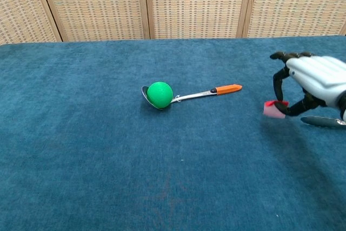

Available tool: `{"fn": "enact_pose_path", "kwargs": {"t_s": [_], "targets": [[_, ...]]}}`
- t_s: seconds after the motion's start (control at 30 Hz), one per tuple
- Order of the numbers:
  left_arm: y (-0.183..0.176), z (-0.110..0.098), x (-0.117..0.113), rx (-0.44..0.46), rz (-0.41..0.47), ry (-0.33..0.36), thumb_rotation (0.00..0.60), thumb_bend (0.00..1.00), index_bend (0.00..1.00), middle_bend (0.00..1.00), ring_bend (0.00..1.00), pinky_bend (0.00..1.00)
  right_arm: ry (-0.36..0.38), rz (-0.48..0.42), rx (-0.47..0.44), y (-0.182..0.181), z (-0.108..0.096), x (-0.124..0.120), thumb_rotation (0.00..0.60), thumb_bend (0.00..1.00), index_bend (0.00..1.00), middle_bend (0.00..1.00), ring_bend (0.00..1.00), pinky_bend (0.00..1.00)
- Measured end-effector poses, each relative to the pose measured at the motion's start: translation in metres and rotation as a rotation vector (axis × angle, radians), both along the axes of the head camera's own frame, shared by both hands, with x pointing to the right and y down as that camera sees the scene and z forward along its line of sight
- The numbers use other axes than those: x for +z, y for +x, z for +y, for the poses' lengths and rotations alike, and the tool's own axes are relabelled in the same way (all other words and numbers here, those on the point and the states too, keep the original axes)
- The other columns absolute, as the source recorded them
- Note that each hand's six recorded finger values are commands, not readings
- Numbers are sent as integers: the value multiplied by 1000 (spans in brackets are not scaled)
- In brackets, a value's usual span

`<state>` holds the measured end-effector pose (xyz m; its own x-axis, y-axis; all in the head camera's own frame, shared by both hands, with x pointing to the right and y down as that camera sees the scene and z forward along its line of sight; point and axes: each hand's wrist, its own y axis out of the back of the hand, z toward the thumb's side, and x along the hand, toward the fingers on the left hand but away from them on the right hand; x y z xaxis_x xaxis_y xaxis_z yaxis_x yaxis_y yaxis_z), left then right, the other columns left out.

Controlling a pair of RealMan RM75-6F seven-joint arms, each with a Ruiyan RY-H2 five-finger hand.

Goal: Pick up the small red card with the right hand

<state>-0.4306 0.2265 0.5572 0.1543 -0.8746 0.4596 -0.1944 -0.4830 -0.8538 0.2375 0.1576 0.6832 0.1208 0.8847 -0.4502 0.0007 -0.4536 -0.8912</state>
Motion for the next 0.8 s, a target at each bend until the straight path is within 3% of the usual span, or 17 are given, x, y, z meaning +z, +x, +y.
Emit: {"fn": "enact_pose_path", "kwargs": {"t_s": [0.23,0.37,0.63,0.8], "targets": [[-1,0,-1,-3,3,3,600,215,0,0,0,0,98,-23,27,12,-18,-42,600,400,590,28,0,0],[-1,1,-3,1,6,7,600,215,0,0,0,0,134,-40,63,33,-17,-66,600,361,521,0,0,0],[2,1,-9,5,8,29,600,215,0,0,0,0,129,-20,101,91,17,-106,600,257,302,0,0,0],[3,1,-11,5,8,38,600,215,0,0,0,0,121,-31,112,107,35,-118,600,232,239,0,0,0]]}}
